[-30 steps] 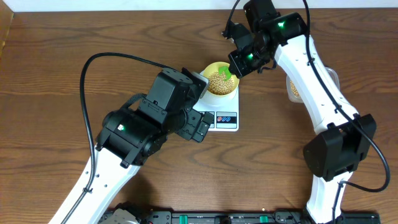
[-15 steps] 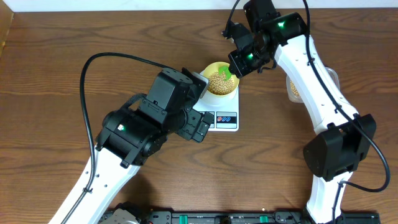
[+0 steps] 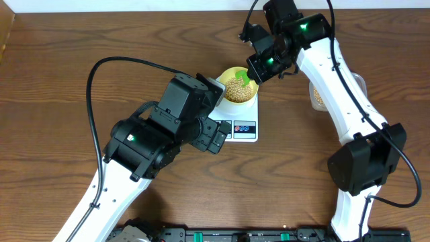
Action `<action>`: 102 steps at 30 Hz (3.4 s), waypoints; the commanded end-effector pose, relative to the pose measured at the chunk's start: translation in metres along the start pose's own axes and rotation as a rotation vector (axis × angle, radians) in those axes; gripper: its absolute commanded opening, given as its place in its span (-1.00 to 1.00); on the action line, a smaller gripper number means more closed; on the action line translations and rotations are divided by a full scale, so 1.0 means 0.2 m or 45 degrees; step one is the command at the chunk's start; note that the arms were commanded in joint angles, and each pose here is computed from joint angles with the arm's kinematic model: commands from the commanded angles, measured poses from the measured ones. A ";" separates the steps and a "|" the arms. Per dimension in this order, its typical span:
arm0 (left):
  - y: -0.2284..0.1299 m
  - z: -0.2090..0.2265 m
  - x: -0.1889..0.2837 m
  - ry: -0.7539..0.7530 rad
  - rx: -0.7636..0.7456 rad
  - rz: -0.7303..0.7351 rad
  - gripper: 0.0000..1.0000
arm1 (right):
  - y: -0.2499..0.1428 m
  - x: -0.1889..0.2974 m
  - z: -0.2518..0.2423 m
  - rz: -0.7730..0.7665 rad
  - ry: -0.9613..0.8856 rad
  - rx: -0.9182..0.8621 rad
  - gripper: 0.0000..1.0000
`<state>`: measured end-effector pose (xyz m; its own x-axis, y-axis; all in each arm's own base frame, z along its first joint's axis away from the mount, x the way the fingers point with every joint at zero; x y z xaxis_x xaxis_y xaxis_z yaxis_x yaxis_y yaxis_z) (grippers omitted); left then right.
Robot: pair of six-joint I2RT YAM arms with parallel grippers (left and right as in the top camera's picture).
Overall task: Scoop item into bowl and weigh 50g on scale
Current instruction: 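Shake the tilted scoop over the bowl to add soybeans slowly, then carry the green scoop back from the bowl to the tub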
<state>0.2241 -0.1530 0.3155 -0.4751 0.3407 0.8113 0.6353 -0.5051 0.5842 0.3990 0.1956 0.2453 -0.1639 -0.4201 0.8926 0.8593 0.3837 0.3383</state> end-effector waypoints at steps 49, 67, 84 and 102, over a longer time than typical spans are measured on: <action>0.02 0.01 0.03 0.019 -0.006 -0.024 0.96 | 0.03 0.10 0.04 -0.080 -0.011 0.170 -0.98; 0.02 0.01 0.03 0.019 -0.006 -0.024 0.96 | 0.03 0.10 0.01 -0.088 -0.035 -0.237 -0.98; 0.02 0.01 0.03 0.019 -0.006 -0.024 0.96 | 0.06 0.25 -0.15 -0.161 0.423 -0.533 -0.97; 0.02 0.01 0.03 0.019 -0.006 -0.024 0.96 | -0.13 0.50 -0.57 -0.189 0.605 -0.910 -0.98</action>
<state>0.2241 -0.1530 0.3155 -0.4751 0.3407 0.8113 0.6353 -0.5051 0.5842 0.4202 0.0813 0.2719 -0.1470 -0.7761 0.6133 0.9832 -0.1825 0.0048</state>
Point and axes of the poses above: each gripper's point midway between its finger pads, its own x axis back along the fingers, its own z axis along the line the jaws close on, y = z × x, the point moved 7 cm from there along x, back along the fingers, and after that the axes turned 6 degrees about -x, right-handed, at the moved point
